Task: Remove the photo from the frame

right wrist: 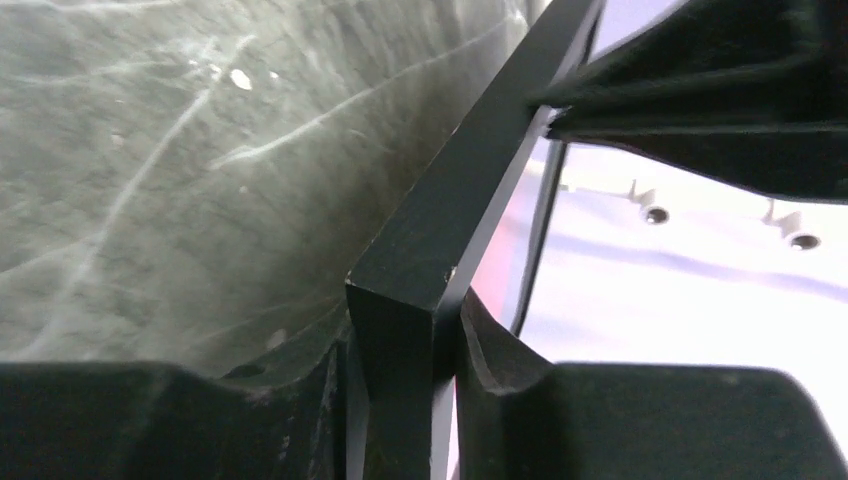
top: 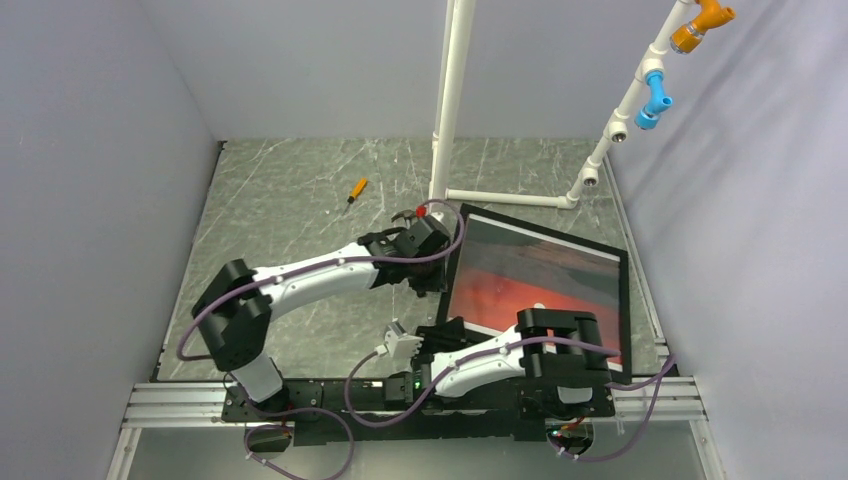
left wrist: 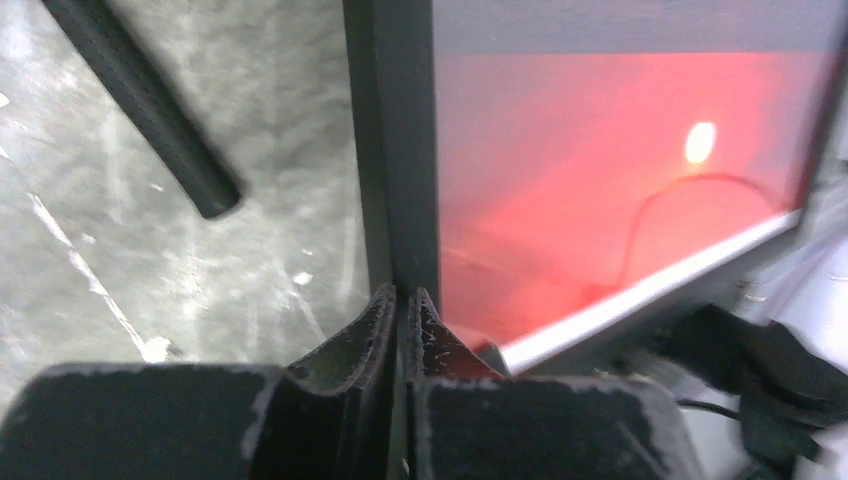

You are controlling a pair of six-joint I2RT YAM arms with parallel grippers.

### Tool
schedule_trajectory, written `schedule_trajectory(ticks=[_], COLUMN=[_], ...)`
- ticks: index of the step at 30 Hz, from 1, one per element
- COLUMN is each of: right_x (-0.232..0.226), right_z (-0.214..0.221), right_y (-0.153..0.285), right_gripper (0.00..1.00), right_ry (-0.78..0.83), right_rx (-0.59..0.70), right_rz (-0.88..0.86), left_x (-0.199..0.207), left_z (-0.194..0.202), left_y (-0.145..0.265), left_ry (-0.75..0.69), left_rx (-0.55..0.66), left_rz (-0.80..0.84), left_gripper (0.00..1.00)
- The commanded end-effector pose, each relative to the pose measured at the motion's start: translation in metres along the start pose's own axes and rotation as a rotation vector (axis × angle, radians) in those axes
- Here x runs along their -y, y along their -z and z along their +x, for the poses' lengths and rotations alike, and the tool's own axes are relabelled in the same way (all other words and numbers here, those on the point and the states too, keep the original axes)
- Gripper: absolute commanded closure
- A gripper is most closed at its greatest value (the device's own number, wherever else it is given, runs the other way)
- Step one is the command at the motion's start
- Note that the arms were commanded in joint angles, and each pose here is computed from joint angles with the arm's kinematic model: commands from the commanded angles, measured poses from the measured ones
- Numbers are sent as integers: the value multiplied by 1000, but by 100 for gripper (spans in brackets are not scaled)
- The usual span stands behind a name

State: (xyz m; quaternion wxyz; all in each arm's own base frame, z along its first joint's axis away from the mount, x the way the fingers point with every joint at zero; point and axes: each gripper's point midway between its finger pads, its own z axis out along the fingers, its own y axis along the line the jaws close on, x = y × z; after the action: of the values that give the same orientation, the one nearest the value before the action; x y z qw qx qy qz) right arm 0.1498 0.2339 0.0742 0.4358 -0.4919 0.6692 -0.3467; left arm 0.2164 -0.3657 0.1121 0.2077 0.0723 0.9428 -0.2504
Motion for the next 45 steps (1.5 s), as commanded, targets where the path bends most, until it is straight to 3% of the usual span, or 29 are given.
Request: schedule_trajectory(ticks=[1,3,5,11,18,25,30,38,45], right_x=[28,31,34,54,111,167,205,258,316], right_z=[-7,-7,-8,-17,-32,-64,-92,-125,-112], right_y=[4,5,7,20,43,70,87,110,112], right_gripper=[83,90,100,100,100,100,100,100,100], right_ry=[-111,-131,-149,-236,-343,-512,-658,-860,-1069], right_rx=[29,36,43,86,143,241,391,520,527], right_rz=[84,82,76,80,141,73,21,14,108], left_x=[57,60,64,63,21,-31,-50,-49,-41], left_z=[-28,-31,-36,-56,-71,-64,-54,-46,-43], left_y=[52,60,72,125,196,247,261,249,232], left_ry=[18,21,21,-1,-4,38,56,55,54], left_rx=[93,112,136,270,473,660,724,688,653], left_rz=[235,262,298,332,250,197,206,221,255], left_gripper=[100,98,84,50,31,26,24,24,24])
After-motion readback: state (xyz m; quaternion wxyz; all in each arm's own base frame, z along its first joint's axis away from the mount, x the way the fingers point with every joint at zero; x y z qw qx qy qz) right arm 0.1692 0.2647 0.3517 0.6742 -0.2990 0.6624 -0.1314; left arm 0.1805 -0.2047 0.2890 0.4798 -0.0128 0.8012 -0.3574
